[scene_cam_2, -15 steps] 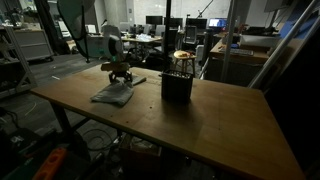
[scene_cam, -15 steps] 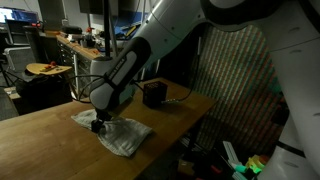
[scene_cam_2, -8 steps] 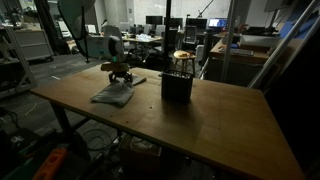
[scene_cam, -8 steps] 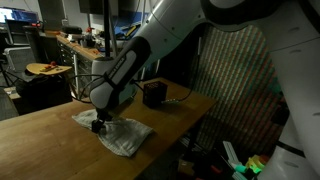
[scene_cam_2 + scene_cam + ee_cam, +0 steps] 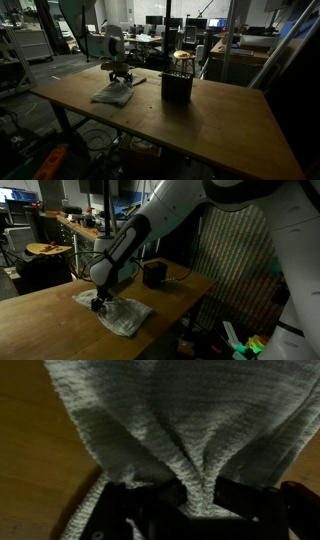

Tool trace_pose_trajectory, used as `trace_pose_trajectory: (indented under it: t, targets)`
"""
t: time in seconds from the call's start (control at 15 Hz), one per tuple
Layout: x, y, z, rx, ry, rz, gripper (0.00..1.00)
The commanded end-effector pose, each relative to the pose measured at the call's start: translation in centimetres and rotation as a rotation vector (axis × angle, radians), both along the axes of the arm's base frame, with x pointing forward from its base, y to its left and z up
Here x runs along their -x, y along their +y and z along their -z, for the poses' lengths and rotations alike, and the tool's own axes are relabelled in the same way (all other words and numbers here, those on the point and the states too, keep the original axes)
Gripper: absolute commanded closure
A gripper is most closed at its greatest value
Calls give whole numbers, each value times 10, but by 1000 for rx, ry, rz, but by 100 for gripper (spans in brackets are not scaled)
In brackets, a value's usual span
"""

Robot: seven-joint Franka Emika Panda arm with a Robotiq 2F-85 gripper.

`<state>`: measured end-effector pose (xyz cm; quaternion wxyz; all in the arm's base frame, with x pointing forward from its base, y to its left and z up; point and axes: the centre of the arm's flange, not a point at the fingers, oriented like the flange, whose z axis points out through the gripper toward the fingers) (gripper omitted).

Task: Put the towel on the table into the box

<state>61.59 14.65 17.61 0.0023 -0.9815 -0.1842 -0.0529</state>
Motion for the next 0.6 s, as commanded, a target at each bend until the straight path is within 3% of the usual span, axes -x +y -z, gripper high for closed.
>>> trace_pose_trajectory:
  t: [0.0, 0.53]
  targets:
    - [7, -6, -19, -22, 2, 12, 87]
    - [6, -11, -49, -19, -30, 21, 86]
